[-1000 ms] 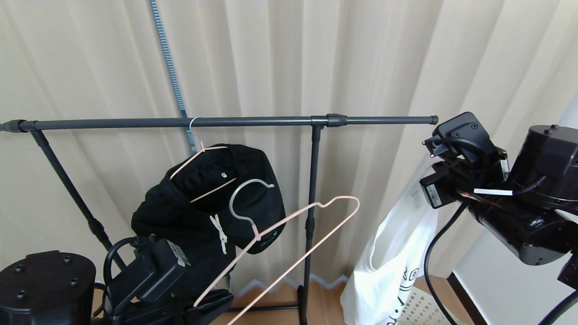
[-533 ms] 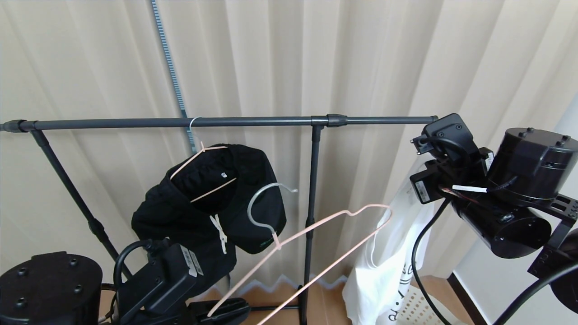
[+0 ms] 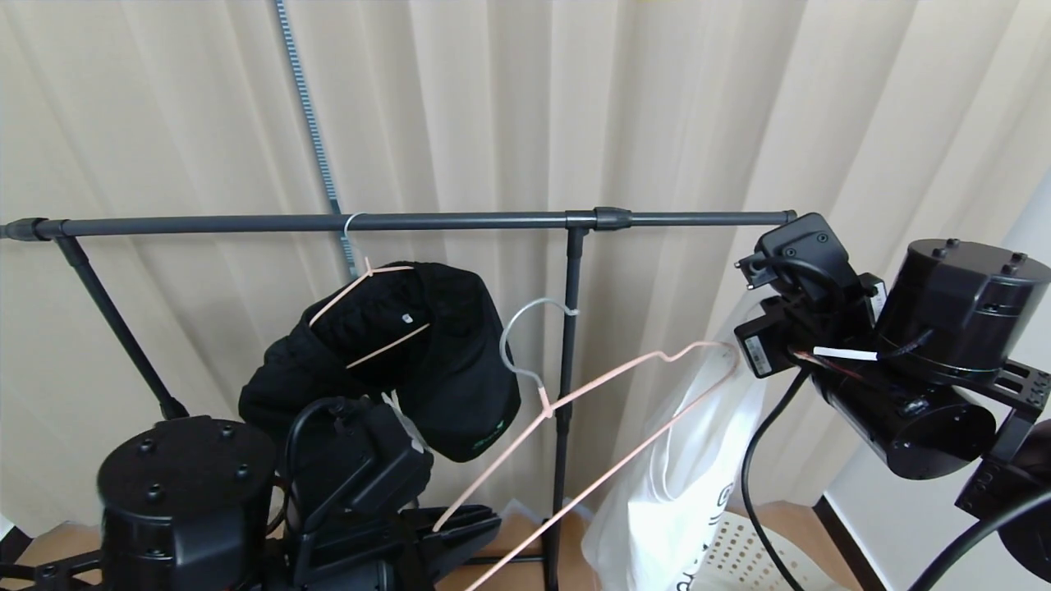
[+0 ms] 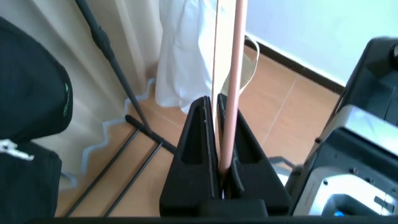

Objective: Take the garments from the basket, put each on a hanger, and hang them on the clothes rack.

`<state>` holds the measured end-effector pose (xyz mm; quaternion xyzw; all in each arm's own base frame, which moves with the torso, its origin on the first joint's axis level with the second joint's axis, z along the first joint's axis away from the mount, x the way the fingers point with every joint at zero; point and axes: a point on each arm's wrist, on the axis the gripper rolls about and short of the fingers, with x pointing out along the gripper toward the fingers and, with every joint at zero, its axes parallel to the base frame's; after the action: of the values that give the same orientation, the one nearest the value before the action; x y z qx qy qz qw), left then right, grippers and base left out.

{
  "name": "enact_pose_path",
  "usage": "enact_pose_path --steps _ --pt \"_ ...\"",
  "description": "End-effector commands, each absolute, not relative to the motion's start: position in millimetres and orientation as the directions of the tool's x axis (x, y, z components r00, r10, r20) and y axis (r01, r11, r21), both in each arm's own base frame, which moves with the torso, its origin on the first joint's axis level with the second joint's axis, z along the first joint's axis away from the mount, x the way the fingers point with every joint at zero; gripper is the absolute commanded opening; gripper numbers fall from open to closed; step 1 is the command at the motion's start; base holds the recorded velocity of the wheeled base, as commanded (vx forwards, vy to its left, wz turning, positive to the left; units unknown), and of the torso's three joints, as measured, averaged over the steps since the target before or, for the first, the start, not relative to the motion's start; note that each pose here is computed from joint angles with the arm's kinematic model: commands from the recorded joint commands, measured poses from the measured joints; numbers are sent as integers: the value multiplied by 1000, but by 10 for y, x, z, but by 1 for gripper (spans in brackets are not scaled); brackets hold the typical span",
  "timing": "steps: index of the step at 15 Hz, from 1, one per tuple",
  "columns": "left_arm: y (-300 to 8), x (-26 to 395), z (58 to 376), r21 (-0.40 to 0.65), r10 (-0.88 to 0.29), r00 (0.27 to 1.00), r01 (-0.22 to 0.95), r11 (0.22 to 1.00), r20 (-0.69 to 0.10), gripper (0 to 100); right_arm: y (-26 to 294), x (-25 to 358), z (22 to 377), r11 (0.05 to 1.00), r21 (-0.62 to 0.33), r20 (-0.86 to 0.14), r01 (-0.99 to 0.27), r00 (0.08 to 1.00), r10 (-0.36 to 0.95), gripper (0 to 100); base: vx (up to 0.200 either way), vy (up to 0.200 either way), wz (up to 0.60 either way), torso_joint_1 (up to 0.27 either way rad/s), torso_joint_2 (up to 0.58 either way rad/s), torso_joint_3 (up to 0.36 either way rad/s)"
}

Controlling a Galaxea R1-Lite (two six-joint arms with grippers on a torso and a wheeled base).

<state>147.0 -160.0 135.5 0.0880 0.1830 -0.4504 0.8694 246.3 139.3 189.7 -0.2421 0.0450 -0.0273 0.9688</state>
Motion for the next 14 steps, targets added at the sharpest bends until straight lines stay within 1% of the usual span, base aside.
enact_pose_path --steps 1,6,7,12,14 --pt "-1739 1602 1237 -17 -743 526 811 584 -413 0 1439 2426 1894 882 -470 -75 12 996 -54 0 0 0 0 0 0 0" --pt "-1824 1692 1258 -16 -748 535 809 587 -392 0 1512 2349 1875 881 -473 -81 -22 997 -19 0 0 0 0 0 0 0" --pt "-1839 1707 1286 -24 -751 540 806 592 -381 0 1558 2276 1868 878 -475 -85 -49 996 10 0 0 0 0 0 0 0" --pt "-1832 1711 1295 -24 -740 557 793 609 -378 0 1709 2044 1899 874 -474 -76 -105 994 79 0 0 0 0 0 0 0" --pt "-1834 1713 1299 -23 -739 558 792 610 -376 0 1801 1905 1898 867 -476 -76 -150 989 129 0 0 0 0 0 0 0"
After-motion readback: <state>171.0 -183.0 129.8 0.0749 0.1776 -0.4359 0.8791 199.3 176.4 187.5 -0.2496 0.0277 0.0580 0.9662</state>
